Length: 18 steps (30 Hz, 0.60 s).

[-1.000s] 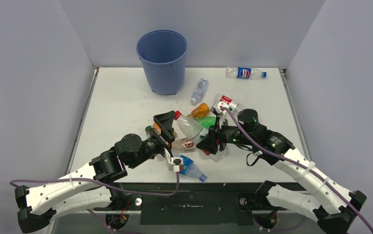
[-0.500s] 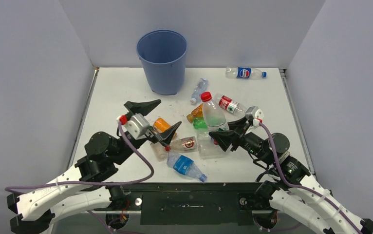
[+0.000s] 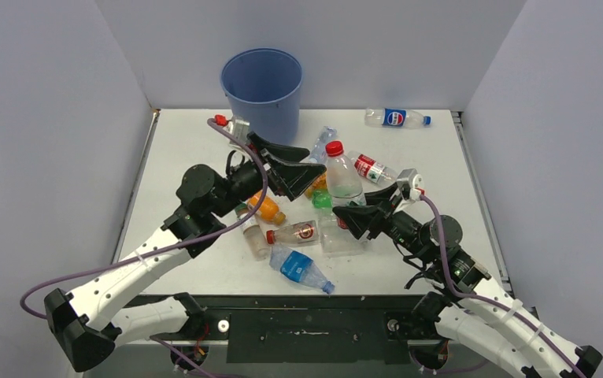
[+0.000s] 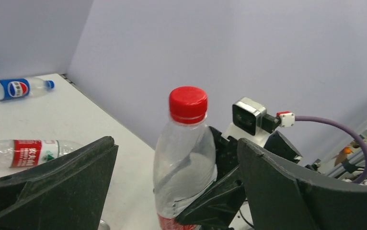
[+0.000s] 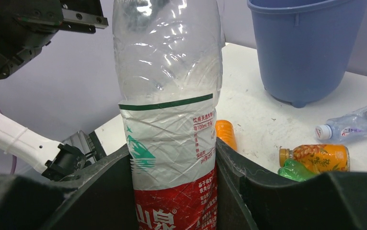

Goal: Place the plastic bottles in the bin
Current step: Place the plastic bottle in the trash bin.

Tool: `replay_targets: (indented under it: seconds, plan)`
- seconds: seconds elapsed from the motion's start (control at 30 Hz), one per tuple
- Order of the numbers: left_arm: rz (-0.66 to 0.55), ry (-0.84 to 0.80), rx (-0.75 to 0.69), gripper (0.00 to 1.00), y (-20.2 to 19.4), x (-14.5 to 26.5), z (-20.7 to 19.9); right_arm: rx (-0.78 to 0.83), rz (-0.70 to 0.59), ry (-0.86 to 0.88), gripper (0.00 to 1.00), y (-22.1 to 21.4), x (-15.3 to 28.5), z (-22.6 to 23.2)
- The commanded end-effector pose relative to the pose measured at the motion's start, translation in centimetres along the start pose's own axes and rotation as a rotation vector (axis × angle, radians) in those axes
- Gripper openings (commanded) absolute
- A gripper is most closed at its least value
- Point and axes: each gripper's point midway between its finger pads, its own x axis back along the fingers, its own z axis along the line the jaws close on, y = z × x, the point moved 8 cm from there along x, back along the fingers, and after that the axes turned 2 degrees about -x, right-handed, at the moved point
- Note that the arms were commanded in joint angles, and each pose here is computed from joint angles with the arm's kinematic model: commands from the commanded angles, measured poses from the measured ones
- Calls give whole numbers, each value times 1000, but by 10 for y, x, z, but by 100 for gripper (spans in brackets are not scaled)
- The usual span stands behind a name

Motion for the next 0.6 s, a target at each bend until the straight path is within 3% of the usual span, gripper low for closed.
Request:
replay_targets:
  seconds: [0.0,0.13,0.27,0.33,0.47,0.57]
  plan:
    - [-39,-111,86,96,33,-16,-30,7,-56,18,32,12,-6,3]
    - [22,-94,112,99,35,-31,-29,15,-40,12,32,11,-9,2]
    - [34,-113,122,78,33,-36,-29,10,-46,4,31,10,-9,1]
    - [54,-100,126,75,28,-38,-25,7,-53,5,31,10,-9,1]
    - [91,-55,144,88,18,-41,-16,0,-60,15,31,10,-10,2]
    - [81,-43,163,91,14,-41,-12,-2,-58,19,31,10,-12,2]
